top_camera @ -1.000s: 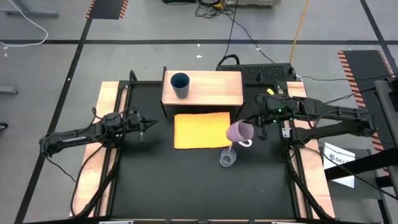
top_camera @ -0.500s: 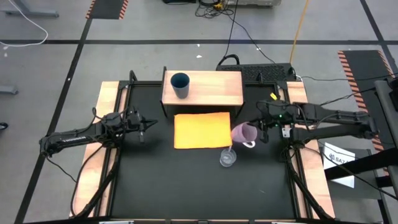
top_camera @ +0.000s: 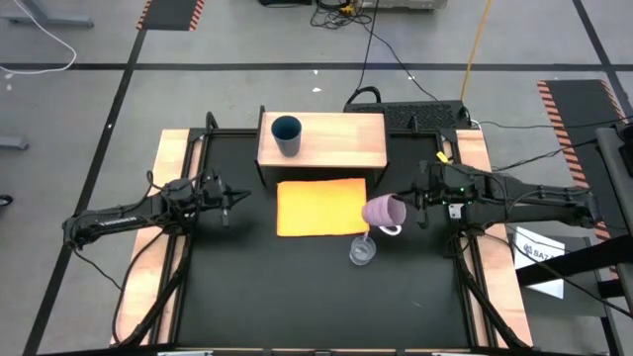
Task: Stack small to large cups/mugs on shelf
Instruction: Put the purple mug on the shelf
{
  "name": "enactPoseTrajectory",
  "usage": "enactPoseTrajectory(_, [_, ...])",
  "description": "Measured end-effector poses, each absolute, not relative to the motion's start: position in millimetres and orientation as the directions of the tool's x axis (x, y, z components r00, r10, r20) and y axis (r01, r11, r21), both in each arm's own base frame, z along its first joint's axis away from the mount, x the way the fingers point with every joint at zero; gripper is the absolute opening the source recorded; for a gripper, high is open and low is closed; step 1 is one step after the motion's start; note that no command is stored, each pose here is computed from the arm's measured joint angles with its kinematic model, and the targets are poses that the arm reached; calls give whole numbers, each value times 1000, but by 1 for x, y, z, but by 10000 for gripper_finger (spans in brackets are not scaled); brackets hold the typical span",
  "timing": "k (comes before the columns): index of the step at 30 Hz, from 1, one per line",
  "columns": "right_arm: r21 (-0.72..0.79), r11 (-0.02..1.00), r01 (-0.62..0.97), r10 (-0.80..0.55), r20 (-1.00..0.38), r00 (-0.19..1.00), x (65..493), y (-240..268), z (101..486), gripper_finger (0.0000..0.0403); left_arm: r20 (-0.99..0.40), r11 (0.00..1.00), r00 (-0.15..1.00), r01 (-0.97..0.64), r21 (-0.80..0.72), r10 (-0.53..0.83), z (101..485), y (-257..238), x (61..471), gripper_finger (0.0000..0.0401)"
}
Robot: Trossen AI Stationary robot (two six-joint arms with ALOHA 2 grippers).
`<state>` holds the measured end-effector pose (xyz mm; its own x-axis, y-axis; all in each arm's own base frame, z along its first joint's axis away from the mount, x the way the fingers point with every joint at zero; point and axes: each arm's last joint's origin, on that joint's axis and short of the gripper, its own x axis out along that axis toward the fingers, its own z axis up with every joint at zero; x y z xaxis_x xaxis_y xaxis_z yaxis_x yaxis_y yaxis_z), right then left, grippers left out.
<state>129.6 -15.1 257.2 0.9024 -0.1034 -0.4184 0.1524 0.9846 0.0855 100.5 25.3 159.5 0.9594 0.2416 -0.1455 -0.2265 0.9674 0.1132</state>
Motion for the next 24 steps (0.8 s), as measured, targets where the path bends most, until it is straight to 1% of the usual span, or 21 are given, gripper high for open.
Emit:
enactPoseTrajectory(5, [88,985,148,-107,-360,927,129,-15,245,8,-146,968,959,-226,113,241,159,25,101,17])
enactPoseTrajectory(12, [106,976,188,-144,-327,934,128,-20,231,8,-146,968,959,-227,109,242,159,25,101,17])
enactPoseTrajectory(18, [118,982,147,-110,-275,955,130,-21,221,8,-146,967,959,-227,113,242,159,25,101,17])
enactPoseTrajectory(24, [111,978,176,-152,-194,969,126,-26,215,8,-146,967,959,-227,113,242,159,25,101,17])
